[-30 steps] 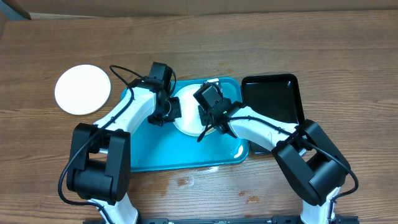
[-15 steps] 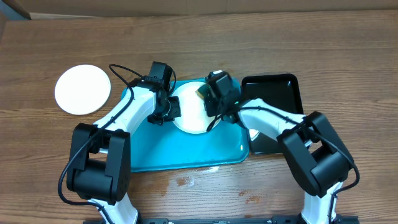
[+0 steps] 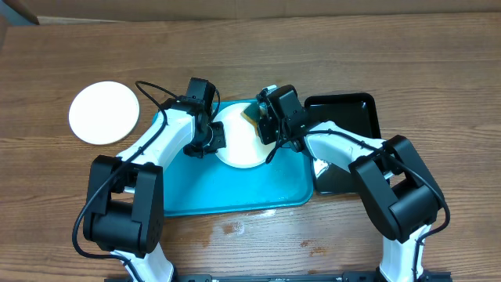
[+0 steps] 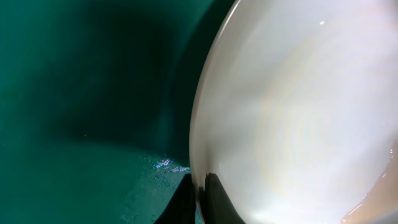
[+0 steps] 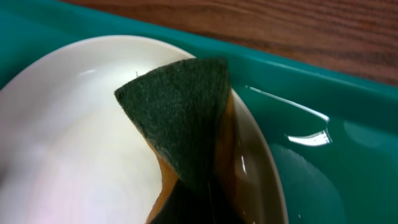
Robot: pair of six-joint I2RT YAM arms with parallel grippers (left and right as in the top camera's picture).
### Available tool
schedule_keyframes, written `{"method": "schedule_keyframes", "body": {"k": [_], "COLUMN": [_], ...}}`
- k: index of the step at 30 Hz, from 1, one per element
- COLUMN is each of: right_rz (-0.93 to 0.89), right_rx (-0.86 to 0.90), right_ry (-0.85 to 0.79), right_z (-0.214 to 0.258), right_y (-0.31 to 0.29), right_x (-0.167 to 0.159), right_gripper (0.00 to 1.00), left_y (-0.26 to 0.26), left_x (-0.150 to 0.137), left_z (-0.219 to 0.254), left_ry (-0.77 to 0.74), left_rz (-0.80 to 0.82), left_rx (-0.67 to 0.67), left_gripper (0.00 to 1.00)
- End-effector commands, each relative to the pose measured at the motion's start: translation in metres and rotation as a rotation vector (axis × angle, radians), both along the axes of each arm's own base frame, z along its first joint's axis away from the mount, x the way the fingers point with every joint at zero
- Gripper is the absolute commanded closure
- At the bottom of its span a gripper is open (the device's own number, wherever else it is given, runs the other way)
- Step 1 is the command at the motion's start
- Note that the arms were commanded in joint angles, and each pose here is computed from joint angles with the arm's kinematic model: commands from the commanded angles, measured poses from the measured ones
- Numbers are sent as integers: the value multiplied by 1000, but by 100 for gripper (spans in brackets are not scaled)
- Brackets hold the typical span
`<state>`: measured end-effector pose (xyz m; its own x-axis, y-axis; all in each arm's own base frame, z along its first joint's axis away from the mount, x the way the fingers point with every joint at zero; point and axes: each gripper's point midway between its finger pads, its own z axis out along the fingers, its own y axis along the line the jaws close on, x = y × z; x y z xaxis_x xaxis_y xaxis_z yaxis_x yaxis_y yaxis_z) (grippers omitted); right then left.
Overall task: Clean dirty plates on tray and stack at the side
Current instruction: 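Scrub the white plate with the sponge while left gripper holds rim, then return the sponge into the black tray with the right gripper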
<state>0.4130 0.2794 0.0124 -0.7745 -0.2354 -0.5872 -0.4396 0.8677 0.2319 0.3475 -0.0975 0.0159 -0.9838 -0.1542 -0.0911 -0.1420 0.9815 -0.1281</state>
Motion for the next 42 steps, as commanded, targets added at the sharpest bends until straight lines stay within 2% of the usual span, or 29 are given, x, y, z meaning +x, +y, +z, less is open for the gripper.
{"method": "schedule_keyframes", "body": {"k": [1,9,19,22,28,34,39,42], "right_rz": [-3,5,46,55,100,-62,-204,-318], "right_rx": [-19,26,91,92,115,169,148,90], "right_ry": [-2,-55,-137,-117,2,75,140,203], "right_z": [-17,3,82,93,84,100,126,122], "right_y": [-5,4,7,4,6,-23,-84,-130], "right_x": [3,13,6,-4,-28,-21,-24,-32], "right_gripper": [96,96,96,96,96,96,96,96], "left_y": [3,3,3,3,3,4,8,8], "left_x": [-5,-6,-6,-6,-6,-4,-1,0], "left_z": [-5,-5,-5,-5,-5,-5,-3,-3], "left_ry": [25,30,29,30,30,23,11,8], "left_rz": [-53,-53,-52,-52,-49,-48,-45,-45], "left_rx": [27,28,28,28,27,35,61,61], "left_gripper": [96,96,96,96,96,96,96,96]}}
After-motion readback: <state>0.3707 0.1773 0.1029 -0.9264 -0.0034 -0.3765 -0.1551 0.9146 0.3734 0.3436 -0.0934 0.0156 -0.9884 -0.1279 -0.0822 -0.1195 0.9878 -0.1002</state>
